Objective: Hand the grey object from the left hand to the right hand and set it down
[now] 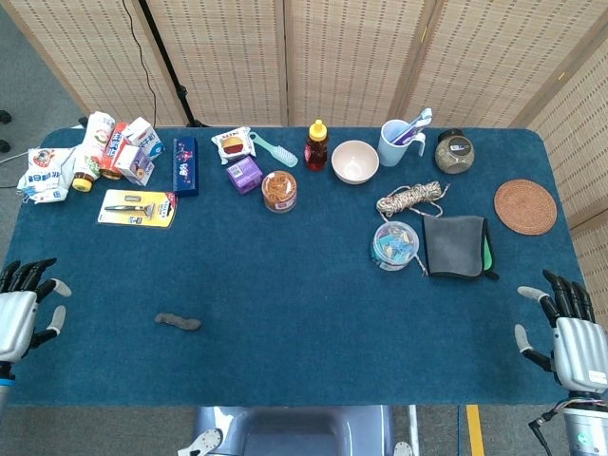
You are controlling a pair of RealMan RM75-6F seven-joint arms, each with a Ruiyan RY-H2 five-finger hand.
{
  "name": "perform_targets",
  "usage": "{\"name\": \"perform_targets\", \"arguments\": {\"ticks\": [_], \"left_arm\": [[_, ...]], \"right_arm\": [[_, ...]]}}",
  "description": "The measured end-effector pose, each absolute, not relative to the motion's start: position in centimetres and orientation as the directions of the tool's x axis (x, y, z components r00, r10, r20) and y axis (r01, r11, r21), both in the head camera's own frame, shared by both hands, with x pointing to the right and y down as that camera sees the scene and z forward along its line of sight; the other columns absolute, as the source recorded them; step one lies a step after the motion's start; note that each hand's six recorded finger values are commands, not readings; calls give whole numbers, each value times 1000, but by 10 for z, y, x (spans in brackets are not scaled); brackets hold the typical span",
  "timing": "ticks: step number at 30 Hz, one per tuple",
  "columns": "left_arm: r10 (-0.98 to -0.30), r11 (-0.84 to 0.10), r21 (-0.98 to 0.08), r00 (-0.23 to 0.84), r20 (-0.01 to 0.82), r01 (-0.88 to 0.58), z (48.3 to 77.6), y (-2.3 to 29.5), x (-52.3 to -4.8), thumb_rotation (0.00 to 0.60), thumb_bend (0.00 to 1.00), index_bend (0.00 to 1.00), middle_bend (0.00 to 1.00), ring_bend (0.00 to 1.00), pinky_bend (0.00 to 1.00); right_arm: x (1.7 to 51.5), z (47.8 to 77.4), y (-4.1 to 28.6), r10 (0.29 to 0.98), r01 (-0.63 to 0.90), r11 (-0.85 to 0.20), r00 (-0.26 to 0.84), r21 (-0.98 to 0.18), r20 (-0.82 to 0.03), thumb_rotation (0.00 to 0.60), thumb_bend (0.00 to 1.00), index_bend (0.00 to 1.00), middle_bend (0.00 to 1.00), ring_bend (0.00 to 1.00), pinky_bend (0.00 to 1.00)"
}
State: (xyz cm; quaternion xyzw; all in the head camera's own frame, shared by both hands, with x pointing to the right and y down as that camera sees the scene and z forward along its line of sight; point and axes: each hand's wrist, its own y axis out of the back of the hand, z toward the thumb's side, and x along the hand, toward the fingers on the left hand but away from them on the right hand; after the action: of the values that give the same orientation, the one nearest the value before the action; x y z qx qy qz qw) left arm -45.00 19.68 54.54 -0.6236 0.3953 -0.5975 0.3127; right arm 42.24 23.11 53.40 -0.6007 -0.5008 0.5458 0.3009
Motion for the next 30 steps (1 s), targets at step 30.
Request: {"name": "perform_targets", "arguments": {"ticks": [30], "left_arm": [[-772,-632,-771,158,616,-81,632,196,-372,600,237,476,148,102,0]], "right_arm": [[425,528,235,930,273,-305,-119,-912,-347,600,427,280,87,4,0]]}}
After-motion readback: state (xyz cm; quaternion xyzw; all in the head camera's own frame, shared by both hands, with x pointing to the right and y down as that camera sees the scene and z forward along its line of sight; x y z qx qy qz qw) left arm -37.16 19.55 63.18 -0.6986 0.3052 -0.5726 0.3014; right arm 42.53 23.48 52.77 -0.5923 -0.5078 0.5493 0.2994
